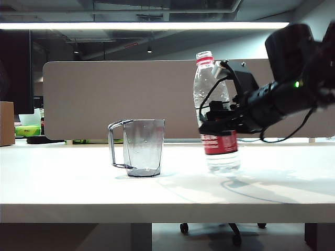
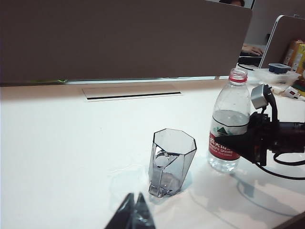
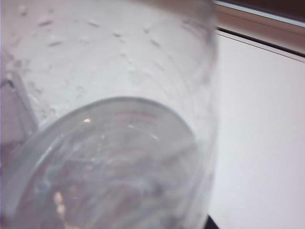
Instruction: Pick up the mineral water bottle on the table and pour water into the mug until it's half full.
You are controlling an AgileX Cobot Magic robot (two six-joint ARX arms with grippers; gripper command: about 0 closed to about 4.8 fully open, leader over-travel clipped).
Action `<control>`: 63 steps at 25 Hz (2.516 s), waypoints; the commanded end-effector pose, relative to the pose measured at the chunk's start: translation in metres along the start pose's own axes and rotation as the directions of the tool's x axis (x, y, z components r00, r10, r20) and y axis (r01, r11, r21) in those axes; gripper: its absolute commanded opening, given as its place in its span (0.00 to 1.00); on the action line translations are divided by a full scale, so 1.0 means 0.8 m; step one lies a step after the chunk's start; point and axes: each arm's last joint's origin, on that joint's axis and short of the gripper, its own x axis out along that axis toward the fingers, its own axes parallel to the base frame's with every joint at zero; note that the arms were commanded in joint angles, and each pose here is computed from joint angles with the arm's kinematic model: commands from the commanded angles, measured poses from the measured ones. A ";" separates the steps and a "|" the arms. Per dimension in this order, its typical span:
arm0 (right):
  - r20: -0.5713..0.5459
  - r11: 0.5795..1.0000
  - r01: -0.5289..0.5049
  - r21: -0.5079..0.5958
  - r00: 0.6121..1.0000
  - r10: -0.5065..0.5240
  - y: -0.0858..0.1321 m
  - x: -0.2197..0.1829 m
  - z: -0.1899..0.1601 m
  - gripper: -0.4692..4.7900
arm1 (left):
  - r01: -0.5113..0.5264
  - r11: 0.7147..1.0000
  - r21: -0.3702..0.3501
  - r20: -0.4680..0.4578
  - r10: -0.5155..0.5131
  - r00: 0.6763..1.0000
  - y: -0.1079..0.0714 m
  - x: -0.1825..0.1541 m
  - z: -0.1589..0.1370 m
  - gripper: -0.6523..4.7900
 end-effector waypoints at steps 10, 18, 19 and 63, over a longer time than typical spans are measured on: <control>-0.205 0.849 0.098 -0.520 0.950 -0.235 0.004 -0.007 0.112 0.59 | -0.002 1.000 0.010 0.010 0.001 1.000 0.000 0.000 0.002 0.11; -0.242 0.700 0.074 -0.710 0.909 -0.341 0.031 -0.007 0.145 0.59 | -0.002 1.000 0.009 0.010 0.002 1.000 0.000 0.000 0.002 0.11; -0.241 0.694 0.074 -0.716 0.907 -0.346 0.033 -0.007 0.147 0.59 | -0.002 1.000 0.009 0.010 0.001 1.000 0.000 0.000 0.002 0.11; -0.256 0.334 -0.056 -0.941 0.763 -0.594 0.044 0.011 0.155 0.59 | -0.002 1.000 0.010 0.010 0.001 1.000 0.000 0.000 0.002 0.11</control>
